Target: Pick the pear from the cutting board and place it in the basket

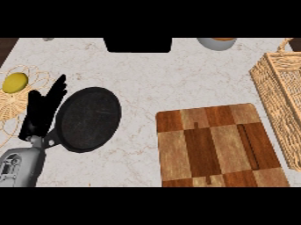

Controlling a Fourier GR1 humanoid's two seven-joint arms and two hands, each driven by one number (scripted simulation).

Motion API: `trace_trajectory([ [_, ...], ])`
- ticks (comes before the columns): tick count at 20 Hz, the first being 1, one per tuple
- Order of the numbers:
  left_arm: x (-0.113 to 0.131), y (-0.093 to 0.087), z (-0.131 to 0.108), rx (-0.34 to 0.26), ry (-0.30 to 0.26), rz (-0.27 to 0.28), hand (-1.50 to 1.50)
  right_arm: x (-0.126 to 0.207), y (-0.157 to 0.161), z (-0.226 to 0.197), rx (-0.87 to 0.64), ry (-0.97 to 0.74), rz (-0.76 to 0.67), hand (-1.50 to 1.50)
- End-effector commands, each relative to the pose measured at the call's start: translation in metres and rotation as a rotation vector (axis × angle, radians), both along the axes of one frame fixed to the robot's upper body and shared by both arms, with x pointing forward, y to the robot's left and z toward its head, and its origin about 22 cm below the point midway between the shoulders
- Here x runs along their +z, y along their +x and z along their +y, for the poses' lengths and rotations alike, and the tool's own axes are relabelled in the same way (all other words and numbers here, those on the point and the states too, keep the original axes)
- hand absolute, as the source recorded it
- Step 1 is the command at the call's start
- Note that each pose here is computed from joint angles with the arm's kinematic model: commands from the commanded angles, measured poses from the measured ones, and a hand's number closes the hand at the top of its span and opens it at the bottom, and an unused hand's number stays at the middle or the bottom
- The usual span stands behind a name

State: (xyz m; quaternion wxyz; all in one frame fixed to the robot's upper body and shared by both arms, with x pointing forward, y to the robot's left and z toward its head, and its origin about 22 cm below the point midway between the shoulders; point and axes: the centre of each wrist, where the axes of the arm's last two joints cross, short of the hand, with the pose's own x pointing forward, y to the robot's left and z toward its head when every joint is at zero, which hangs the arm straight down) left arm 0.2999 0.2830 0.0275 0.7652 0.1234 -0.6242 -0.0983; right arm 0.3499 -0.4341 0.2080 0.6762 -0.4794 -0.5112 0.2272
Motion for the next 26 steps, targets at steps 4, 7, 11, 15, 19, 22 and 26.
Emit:
trace_trajectory([
  [4,0.002,-0.002,0.016,-0.005,0.003,-0.007,0.0,-0.025,-0.001,-0.021,-0.017,0.09,-0.129,-1.5],
  [7,-0.014,-0.006,-0.011,-0.005,-0.019,0.012,0.0,-0.015,-0.004,-0.015,-0.042,0.141,-0.262,-1.5],
  [11,-0.002,0.0,-0.013,0.002,-0.005,0.005,0.0,-0.012,-0.015,-0.028,-0.143,0.147,-0.409,-1.5],
  [15,0.0,-0.004,0.005,0.013,-0.013,0.001,0.0,0.012,-0.042,-0.06,-0.256,0.224,-0.466,-1.5],
  [19,-0.001,-0.015,-0.004,0.017,0.007,0.015,0.0,0.015,-0.09,-0.109,-0.335,0.31,-0.502,-1.5],
  [22,0.011,-0.012,0.017,-0.003,-0.001,0.005,0.0,0.005,-0.126,-0.137,-0.371,0.291,-0.462,-1.5],
  [26,0.0,-0.004,0.0,0.029,-0.003,-0.01,0.0,-0.007,-0.18,-0.176,-0.369,0.333,-0.515,-1.5],
])
